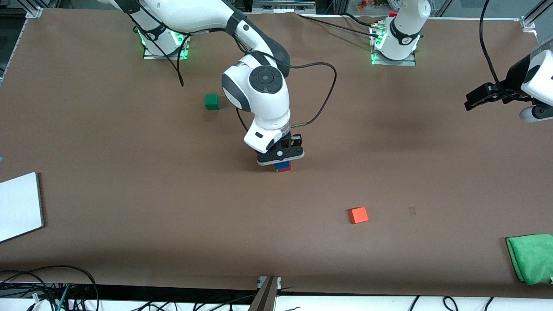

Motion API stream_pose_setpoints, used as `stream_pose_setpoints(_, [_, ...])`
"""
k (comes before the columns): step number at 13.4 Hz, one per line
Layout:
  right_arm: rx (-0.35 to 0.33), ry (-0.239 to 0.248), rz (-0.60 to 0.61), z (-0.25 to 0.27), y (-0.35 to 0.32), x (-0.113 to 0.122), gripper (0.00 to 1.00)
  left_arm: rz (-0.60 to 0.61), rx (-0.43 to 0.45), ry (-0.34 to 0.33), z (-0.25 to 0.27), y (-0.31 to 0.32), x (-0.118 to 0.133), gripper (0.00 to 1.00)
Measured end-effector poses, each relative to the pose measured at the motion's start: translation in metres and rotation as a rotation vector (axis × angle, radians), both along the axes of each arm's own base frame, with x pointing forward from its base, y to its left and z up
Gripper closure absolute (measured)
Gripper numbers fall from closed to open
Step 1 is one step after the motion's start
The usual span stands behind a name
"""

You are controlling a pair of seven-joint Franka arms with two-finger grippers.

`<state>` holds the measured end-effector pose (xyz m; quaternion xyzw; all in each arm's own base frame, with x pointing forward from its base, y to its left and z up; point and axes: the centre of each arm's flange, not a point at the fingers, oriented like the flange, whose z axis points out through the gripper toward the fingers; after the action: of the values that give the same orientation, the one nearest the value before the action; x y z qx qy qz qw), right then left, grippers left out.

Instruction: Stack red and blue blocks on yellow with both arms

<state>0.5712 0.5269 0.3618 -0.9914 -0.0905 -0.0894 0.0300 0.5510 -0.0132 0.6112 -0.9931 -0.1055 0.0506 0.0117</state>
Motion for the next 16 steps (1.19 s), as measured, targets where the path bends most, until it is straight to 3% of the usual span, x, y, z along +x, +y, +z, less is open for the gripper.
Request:
stream_pose_setpoints(10, [-0.041, 0.038, 0.016, -0.02, 0.0, -0.004, 0.44, 0.004, 0.003, -0.016, 0.003, 0.002, 0.001, 0.0])
stream_pose_setpoints(16, [-0.059, 0.058, 0.046, -0.041, 0.016, -0.019, 0.44, -0.012, 0.004, -0.018, 0.004, -0.007, 0.0, 0.0])
